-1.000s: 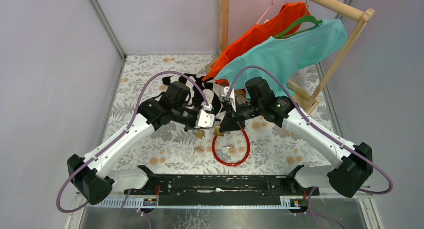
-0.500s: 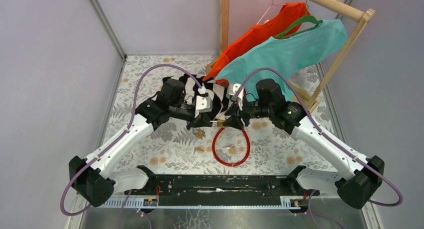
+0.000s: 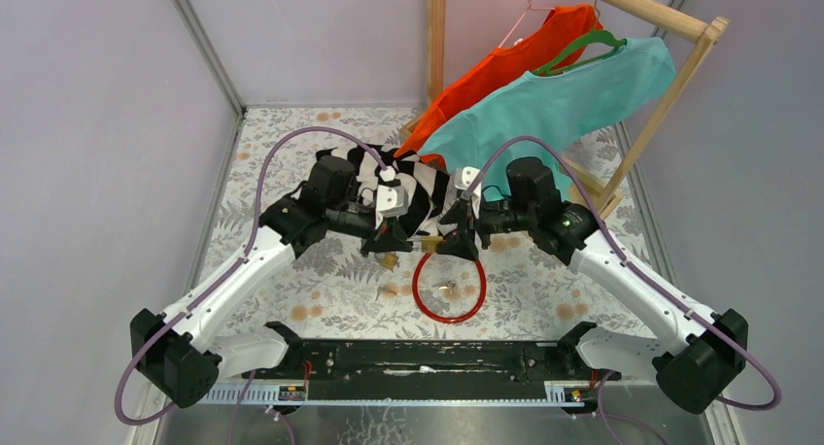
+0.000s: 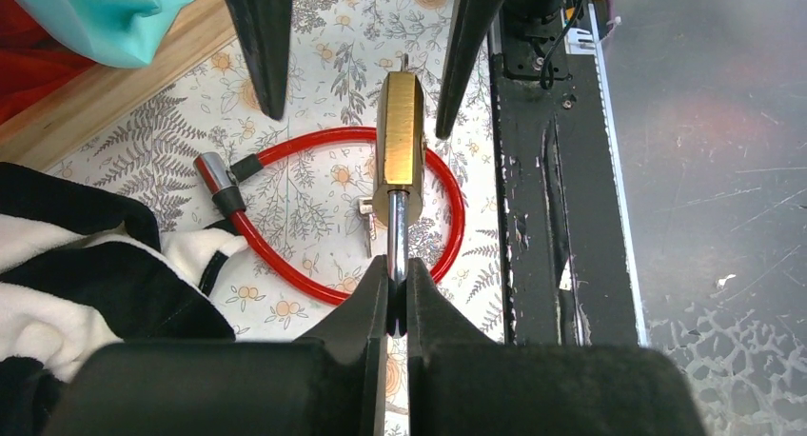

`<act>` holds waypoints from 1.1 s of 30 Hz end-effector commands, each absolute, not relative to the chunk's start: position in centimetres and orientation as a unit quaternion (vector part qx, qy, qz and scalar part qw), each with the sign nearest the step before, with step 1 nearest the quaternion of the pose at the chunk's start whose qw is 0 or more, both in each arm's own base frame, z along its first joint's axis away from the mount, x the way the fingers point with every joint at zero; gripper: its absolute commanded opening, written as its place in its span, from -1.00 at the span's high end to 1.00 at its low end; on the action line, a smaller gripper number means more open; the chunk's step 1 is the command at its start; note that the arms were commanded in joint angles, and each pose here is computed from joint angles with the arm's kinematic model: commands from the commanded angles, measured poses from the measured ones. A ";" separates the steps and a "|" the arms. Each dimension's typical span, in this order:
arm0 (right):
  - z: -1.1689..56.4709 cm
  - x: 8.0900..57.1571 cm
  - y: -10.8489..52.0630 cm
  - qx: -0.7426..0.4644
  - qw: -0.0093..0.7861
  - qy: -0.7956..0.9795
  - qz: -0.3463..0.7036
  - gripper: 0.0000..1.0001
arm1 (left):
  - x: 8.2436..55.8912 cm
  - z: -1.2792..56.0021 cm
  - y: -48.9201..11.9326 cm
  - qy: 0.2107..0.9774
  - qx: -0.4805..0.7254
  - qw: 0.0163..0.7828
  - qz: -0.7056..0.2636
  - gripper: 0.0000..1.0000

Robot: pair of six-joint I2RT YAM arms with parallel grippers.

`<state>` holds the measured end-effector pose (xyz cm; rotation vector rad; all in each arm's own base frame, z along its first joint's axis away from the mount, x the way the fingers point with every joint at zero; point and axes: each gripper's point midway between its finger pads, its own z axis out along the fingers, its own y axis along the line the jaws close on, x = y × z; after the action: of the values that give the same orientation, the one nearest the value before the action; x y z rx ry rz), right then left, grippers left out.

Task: Lock with the key
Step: Lock the lock.

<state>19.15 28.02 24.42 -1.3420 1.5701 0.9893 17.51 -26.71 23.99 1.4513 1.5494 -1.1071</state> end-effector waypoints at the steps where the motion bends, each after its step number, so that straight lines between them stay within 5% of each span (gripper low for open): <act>1: 25.6 18.6 29.1 -0.543 0.409 0.593 0.432 -0.27 | 17.9 26.2 -27.5 0.567 0.566 0.399 -0.445 1.00; 17: 24.8 17.9 30.2 -0.546 0.387 0.586 0.457 0.97 | 19.1 25.8 -28.1 0.585 0.549 0.395 -0.447 1.00; 33: 25.3 18.7 31.0 -0.523 0.406 0.593 0.459 1.00 | 19.3 26.1 -29.9 0.586 0.523 0.366 -0.500 1.00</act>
<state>18.17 29.04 21.99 -1.3416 1.6603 1.1354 18.24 -27.71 22.51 1.3402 1.7182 -1.2571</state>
